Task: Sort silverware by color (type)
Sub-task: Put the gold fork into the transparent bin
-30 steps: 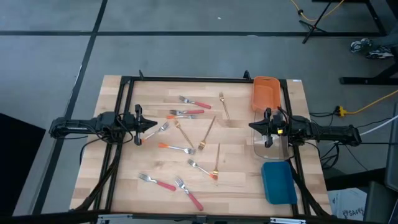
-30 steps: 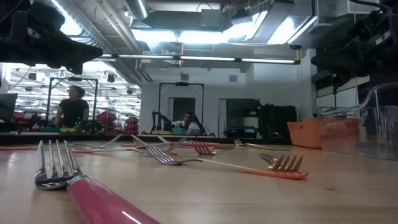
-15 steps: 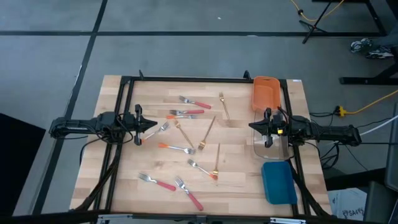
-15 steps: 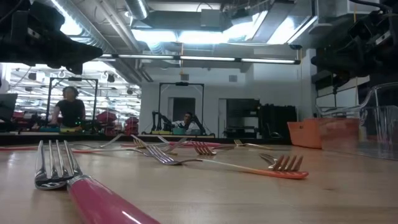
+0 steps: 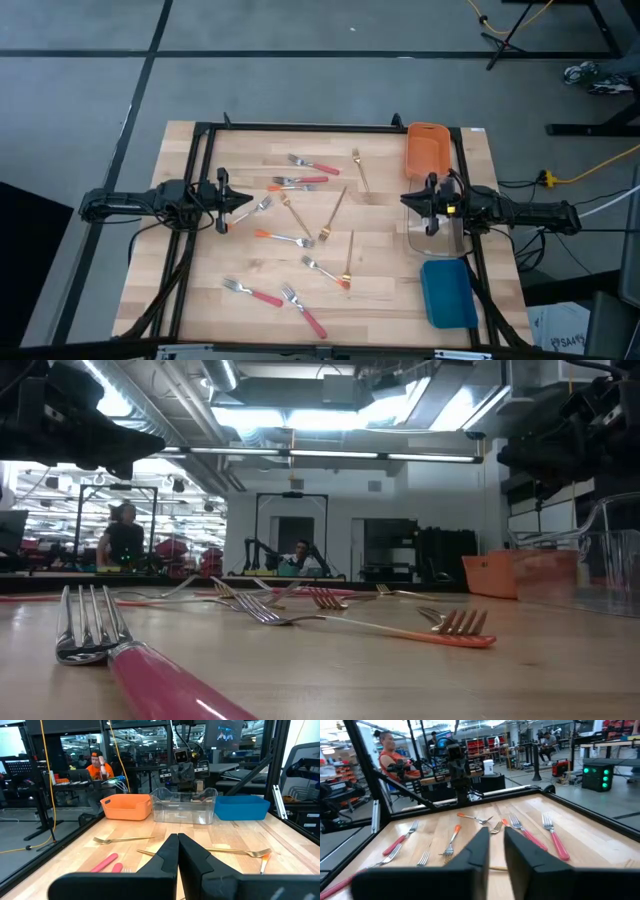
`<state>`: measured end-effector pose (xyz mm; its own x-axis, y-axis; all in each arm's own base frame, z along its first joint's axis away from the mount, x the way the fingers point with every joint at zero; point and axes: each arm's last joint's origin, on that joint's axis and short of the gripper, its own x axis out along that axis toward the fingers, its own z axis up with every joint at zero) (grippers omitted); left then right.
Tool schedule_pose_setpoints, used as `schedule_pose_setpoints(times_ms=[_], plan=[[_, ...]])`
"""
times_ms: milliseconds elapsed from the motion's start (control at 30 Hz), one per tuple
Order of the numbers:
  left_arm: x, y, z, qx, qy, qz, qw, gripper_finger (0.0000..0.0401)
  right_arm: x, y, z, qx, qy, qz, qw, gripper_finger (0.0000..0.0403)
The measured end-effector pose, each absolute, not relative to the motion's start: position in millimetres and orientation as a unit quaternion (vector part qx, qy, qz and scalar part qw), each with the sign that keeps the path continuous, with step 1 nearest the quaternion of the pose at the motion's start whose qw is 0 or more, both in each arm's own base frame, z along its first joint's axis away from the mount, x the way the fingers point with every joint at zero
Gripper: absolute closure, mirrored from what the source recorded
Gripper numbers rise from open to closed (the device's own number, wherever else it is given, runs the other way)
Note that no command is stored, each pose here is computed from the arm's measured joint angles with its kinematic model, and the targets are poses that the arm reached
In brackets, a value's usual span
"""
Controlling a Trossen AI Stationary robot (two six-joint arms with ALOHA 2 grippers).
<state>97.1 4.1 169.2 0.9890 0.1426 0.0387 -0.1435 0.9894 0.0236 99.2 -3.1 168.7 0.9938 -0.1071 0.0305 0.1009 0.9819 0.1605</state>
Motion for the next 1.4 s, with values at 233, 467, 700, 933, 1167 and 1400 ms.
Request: schedule_pose_setpoints(times_ms=[233, 467, 700, 933, 1167, 1400], plan=[[97.2, 4.1, 169.2, 0.013, -0.019, 0.072, 0.997, 0.0401, 99.0, -4.5, 169.0, 0.082, -0.023, -0.075, 0.994, 0.0242], [97.2, 4.1, 169.1, 0.013, -0.019, 0.072, 0.997, 0.0401, 99.0, -4.8, 169.4, 0.083, -0.026, -0.081, 0.993, 0.0204], [97.1, 4.1, 169.2, 0.013, -0.019, 0.072, 0.997, 0.0401, 96.5, -6.0, 186.6, 0.091, -0.107, -0.095, 0.986, 0.0201], [97.2, 4.1, 169.2, 0.013, -0.019, 0.072, 0.997, 0.0401, 90.3, -7.8, 219.5, 0.095, -0.139, -0.125, 0.978, 0.02], [97.1, 4.1, 169.4, 0.013, -0.019, 0.072, 0.997, 0.0401, 95.0, -11.5, 251.4, 0.096, -0.116, -0.194, 0.969, 0.02], [97.1, 4.1, 169.3, 0.013, -0.019, 0.072, 0.997, 0.0401, 114.7, -16.7, 273.4, 0.086, -0.027, -0.3, 0.95, 0.02]])
